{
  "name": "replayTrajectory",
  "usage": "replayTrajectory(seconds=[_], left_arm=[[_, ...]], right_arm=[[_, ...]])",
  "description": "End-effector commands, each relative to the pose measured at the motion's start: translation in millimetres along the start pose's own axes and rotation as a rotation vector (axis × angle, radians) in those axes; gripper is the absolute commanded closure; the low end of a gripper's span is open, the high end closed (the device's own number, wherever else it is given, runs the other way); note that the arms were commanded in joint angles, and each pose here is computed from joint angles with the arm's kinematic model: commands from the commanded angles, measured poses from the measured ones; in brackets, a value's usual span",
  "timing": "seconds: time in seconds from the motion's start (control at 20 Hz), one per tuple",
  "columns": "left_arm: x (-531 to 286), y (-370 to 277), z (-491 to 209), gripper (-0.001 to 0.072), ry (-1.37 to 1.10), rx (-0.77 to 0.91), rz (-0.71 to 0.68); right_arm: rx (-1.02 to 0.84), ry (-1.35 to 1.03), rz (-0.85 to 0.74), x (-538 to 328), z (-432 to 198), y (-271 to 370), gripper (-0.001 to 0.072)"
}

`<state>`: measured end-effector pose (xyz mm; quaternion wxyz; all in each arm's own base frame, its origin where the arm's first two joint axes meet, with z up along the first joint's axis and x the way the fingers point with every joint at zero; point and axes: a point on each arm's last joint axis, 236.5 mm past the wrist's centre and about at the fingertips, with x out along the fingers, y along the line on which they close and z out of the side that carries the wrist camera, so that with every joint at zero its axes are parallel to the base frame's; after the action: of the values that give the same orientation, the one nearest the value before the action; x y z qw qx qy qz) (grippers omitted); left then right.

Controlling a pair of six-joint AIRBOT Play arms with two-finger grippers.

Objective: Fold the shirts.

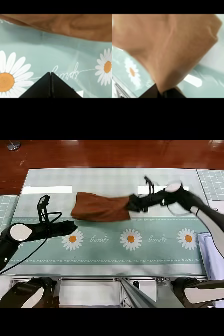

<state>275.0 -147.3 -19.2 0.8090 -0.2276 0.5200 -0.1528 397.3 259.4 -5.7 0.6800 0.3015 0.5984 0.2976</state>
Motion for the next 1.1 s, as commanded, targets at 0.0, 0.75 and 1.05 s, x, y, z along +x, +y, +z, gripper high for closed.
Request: replayTrajectory(seconds=[0.0,0.75,1.05], left_arm=[[0,0,0,0.068,0.001,0.0,0.001],[0,0,-8,0.068,0.032,0.001,-0.001],[0,0,-7,0.068,0.028,0.002,-0.001]], right_arm=[[-0.22,-0.031,-0.116,-52,40,47,0.0692],[0.247,-0.433,-0.593,-417,-3,-41,0.0692],[0.629,-0.566,-0.854,-490,-142,-113,0.0691]])
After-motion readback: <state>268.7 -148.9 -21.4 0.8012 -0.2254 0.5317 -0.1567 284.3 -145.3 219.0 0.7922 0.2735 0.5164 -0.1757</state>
